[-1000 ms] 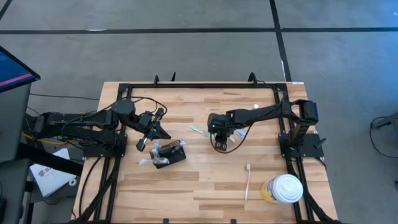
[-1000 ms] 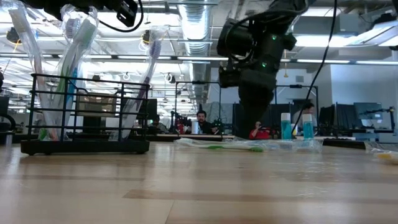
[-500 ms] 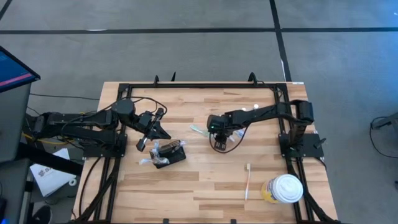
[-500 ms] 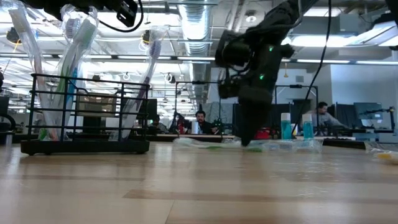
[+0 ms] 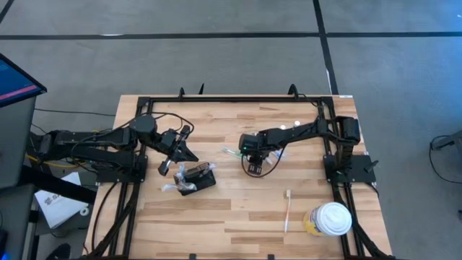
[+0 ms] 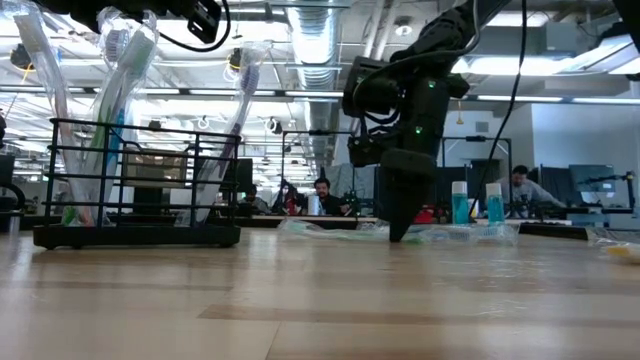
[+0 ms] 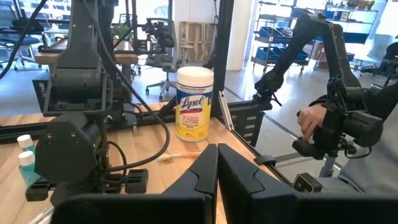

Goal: Pick & Place toothbrushing station
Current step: Put the green toothbrush into the bottom right section of the mesh organizer

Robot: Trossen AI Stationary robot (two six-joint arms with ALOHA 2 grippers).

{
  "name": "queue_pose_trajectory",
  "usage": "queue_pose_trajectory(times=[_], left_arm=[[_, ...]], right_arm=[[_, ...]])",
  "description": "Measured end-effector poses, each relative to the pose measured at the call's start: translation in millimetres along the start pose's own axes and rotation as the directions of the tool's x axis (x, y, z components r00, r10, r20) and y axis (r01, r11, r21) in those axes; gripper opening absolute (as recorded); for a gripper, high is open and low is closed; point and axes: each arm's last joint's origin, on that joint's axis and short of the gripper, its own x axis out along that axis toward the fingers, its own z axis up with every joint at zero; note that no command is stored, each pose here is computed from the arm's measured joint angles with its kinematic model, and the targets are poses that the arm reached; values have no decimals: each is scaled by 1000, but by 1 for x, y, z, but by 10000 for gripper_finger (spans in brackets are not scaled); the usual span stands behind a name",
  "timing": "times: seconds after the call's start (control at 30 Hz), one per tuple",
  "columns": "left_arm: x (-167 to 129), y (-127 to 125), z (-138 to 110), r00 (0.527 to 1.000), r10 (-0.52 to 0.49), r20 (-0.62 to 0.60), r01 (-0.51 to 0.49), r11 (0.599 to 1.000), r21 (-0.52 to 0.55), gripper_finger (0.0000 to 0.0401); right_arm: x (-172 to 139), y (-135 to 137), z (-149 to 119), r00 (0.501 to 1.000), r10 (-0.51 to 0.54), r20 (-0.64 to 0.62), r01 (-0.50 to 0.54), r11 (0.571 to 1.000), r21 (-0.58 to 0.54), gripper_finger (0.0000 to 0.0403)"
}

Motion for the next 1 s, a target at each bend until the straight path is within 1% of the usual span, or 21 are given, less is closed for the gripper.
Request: queue_pose_trajectory(times=[0.1, 0.13, 0.3, 0.33, 0.5, 0.57, 0.63, 0.7, 0.77, 0.83, 1.0], left_arm=[[0, 0, 0, 1000, 0, 0, 0, 1000, 0, 3], [0, 0, 0, 1000, 0, 0, 0, 1000, 0, 3], [0, 0, 0, 1000, 0, 0, 0, 1000, 0, 3], [0, 0, 0, 1000, 0, 0, 0, 1000, 0, 3], [0, 0, 0, 1000, 0, 1, 0, 1000, 1, 3], [0, 0, 0, 1000, 0, 2, 0, 1000, 1, 3], [0, 0, 0, 1000, 0, 2, 0, 1000, 1, 3], [0, 0, 0, 1000, 0, 3, 0, 1000, 2, 3], [0, 0, 0, 1000, 0, 3, 0, 1000, 2, 3], [0, 0, 1, 1000, 0, 10, 0, 1000, 6, 3], [0, 0, 2, 1000, 6, 20, -6, 1000, 11, 3]], right_arm=[[0, 0, 0, 1000, -2, -3, 2, 1000, 1, 29], [0, -1, 0, 1000, -2, -2, 2, 1000, 2, 23], [-2, -2, 2, 1000, 4, 27, -5, 999, 36, 21], [-3, -2, 5, 999, 12, 39, -13, 999, 41, 11], [-14, 0, 15, 997, 14, 70, -14, 1000, 0, 1], [-23, 0, 15, 998, 8, 68, -8, 1000, -7, 1], [-33, 1, 23, 992, 14, 122, -13, 1000, -10, 0], [-47, 0, 19, 992, 13, 126, -12, 1000, -8, 0], [-59, 0, 22, 982, 21, 188, -19, 1000, -13, 0], [-71, 0, 20, 978, 22, 205, -17, 1000, -22, 0], [-115, 3, 18, 932, 46, 358, -31, 998, -48, 0]])
